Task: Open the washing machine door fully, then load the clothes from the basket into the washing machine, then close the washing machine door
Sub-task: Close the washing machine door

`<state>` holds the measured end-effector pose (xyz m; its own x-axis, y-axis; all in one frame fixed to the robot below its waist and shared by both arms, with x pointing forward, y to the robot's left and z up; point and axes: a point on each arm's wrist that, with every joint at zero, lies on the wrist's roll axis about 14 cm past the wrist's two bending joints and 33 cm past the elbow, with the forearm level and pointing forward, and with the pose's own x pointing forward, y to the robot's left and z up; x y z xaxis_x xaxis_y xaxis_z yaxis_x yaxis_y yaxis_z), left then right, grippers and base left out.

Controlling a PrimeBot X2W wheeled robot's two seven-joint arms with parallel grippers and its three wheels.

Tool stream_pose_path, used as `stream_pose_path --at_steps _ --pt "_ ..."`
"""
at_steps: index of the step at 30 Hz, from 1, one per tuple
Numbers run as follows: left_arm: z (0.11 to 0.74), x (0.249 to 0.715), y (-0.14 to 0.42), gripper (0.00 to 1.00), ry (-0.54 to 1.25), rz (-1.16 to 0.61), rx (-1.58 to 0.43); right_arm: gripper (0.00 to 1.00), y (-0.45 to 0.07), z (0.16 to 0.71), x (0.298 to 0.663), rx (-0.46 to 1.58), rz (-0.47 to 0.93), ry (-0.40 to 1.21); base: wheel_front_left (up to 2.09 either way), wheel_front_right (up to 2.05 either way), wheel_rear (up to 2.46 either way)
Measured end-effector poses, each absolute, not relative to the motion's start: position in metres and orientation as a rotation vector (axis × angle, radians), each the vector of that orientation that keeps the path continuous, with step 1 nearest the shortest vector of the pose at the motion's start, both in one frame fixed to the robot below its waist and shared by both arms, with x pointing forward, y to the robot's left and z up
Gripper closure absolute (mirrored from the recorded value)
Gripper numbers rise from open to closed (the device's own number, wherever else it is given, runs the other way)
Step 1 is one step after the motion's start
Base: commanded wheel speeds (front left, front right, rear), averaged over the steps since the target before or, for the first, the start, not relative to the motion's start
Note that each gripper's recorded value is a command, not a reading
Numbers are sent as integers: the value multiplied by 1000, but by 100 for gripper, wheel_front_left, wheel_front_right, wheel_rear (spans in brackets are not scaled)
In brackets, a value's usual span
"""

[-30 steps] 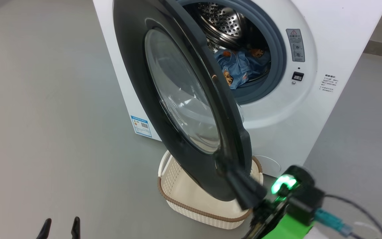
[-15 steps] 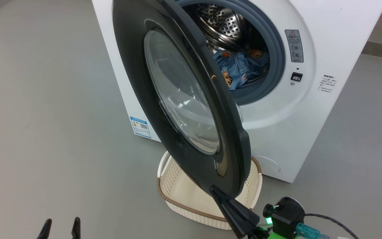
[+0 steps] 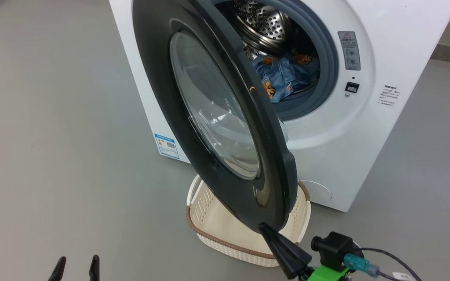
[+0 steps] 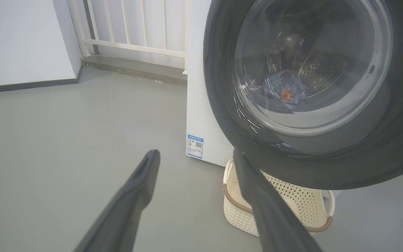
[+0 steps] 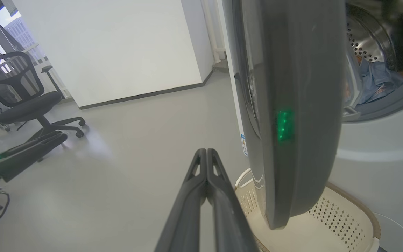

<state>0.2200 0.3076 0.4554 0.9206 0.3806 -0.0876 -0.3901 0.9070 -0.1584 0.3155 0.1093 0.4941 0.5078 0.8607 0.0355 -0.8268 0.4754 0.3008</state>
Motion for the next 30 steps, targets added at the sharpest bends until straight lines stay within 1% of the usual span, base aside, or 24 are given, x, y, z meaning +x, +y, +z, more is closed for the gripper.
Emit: stream_pose_path --at_steps 9,14,22,30 --pt "453 218 310 0 67 412 -173 100 117 491 333 290 1022 135 0 0 0" --pt "453 219 311 0 71 418 -178 100 110 488 344 303 979 142 0 0 0" --pt "453 228 311 0 76 407 -177 100 105 484 353 319 952 149 0 0 0" --pt "454 238 309 0 77 395 -173 100 94 488 374 328 897 123 0 0 0"
